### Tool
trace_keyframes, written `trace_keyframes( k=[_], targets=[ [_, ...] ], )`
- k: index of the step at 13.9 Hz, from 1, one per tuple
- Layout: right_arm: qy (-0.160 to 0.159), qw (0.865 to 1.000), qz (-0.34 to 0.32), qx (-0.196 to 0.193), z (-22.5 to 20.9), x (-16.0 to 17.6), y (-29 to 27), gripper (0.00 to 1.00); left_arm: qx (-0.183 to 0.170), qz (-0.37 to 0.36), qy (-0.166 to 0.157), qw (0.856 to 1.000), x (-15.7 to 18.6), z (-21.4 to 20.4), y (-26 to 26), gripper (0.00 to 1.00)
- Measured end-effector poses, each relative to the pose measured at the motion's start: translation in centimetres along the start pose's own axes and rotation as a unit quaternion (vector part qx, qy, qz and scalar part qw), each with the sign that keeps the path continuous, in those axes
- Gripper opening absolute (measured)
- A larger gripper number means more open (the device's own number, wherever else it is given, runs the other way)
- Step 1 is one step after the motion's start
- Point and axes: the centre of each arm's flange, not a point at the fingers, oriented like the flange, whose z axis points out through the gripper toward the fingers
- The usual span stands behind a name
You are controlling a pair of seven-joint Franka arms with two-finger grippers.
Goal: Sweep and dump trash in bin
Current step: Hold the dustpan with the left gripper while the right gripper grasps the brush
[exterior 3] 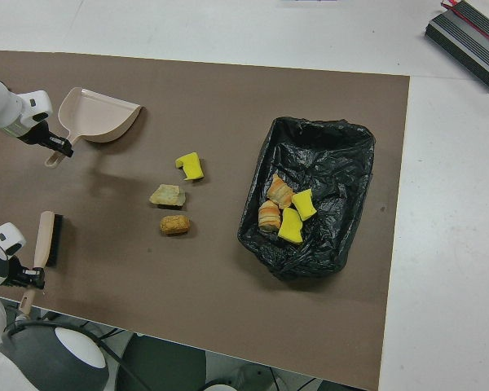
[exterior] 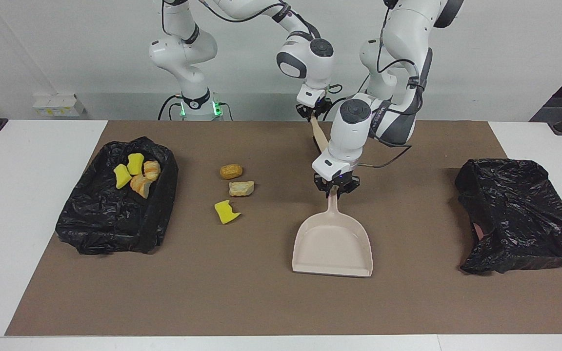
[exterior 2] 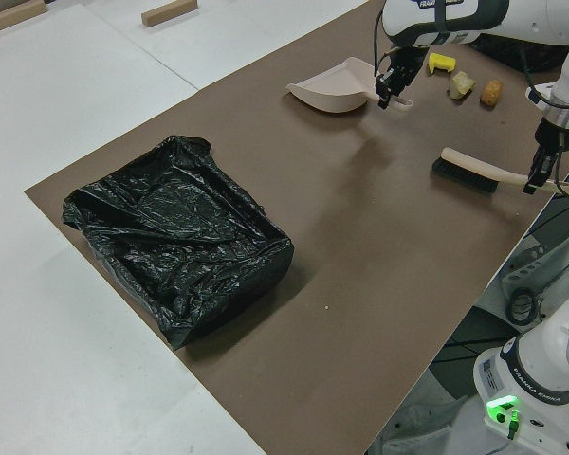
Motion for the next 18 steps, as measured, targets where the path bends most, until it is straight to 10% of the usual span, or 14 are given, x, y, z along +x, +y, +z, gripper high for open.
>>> trace_keyframes(
  k=[4, 10, 18],
  targets=[
    [-0.010, 0.999, -0.017, -0.035, -2.5, 2.1, 3.7, 0.27, 0.017, 0.220, -0.029, 0.975, -1.0, -2.1, -2.7, 0.31],
    [-0.060, 0.997, -0.018, -0.041, -13.4, 4.6, 18.6, 0.27, 0.005, 0.460, -0.045, 0.887, -1.3, -1.4, -3.6, 0.31],
    [-0.051, 0.992, 0.013, -0.111, -10.4, 10.9, 35.3, 0.27, 0.014, 0.548, -0.058, 0.834, -5.7, 0.1, 0.8, 0.31]
  ],
)
